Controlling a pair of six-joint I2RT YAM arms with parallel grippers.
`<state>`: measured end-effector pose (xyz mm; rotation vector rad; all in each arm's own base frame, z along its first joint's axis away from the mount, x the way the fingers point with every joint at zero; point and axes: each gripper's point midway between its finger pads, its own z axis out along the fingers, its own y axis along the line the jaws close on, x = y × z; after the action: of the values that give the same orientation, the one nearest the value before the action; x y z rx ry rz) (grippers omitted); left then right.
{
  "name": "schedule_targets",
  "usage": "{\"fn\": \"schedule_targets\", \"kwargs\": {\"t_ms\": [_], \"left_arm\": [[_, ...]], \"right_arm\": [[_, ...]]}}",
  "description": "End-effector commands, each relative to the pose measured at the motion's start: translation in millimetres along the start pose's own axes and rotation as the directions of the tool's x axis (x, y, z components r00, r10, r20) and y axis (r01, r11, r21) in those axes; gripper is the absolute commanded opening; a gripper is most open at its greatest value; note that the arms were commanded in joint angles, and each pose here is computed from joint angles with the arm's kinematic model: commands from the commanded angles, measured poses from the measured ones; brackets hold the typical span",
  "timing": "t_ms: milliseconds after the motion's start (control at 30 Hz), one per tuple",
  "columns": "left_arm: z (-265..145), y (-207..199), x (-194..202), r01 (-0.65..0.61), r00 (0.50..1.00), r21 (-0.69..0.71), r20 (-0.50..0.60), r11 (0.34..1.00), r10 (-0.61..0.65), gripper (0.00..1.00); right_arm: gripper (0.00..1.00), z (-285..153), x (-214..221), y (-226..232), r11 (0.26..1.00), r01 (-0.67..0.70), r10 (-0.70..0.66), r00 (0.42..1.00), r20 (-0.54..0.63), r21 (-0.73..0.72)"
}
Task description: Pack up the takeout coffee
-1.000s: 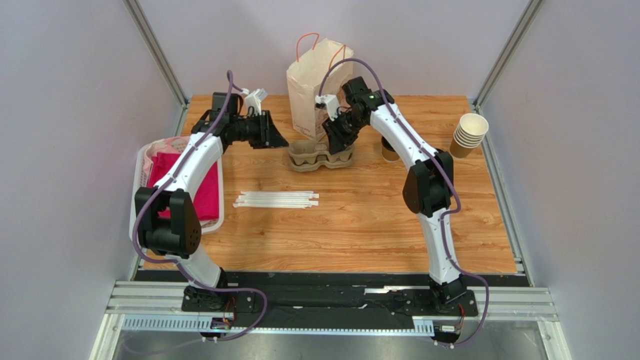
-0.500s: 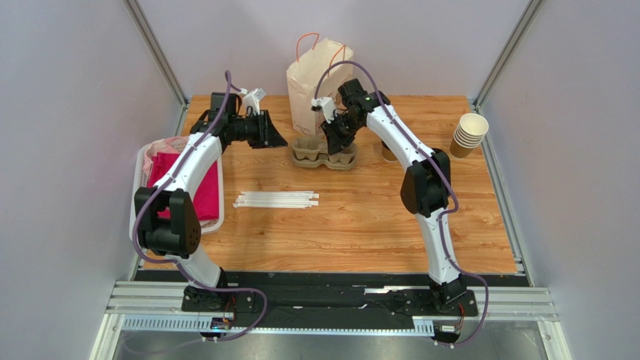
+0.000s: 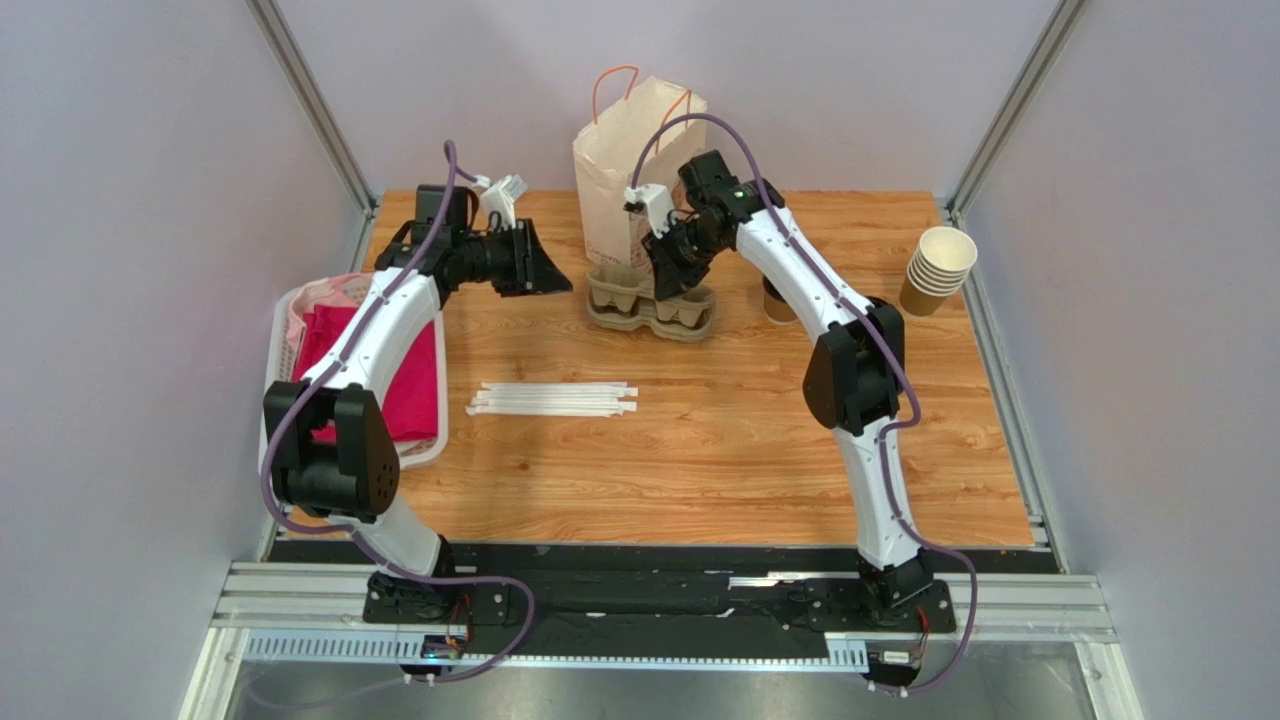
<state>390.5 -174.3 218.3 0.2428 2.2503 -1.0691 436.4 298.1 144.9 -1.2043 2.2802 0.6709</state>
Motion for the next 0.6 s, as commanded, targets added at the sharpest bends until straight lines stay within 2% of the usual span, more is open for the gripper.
{"fn": "schedule_targets", "kwargs": {"t_ms": [0, 167, 367, 567], "left_arm": [[-14.7, -18.0, -10.4, -0.057, 0.997, 0.034, 0.059, 0.998, 0.055, 0.31], [-10.6, -17.9, -13.6, -0.010, 0.995, 0.048, 0.099, 0.999, 0.005, 0.32], [2.3, -15.6, -25.7, 0.078, 0.985, 0.063, 0.149, 0.995, -0.086, 0.41], [28.7, -21.5, -32.5, 0.081, 0.983, 0.060, 0.163, 0.995, -0.090, 0.46]], "right_arm": [[0.00, -49.2, -55.2, 12.0, 0.995, 0.060, -0.074, 0.980, 0.183, 0.077], [0.00, -58.7, -62.2, 7.4, 0.991, 0.043, -0.071, 0.972, 0.225, 0.126], [0.00, -68.5, -70.3, 9.8, 0.990, -0.013, -0.027, 0.960, 0.278, 0.142], [0.00, -57.8, -57.1, 8.9, 0.990, -0.023, -0.016, 0.963, 0.269, 0.142]]}}
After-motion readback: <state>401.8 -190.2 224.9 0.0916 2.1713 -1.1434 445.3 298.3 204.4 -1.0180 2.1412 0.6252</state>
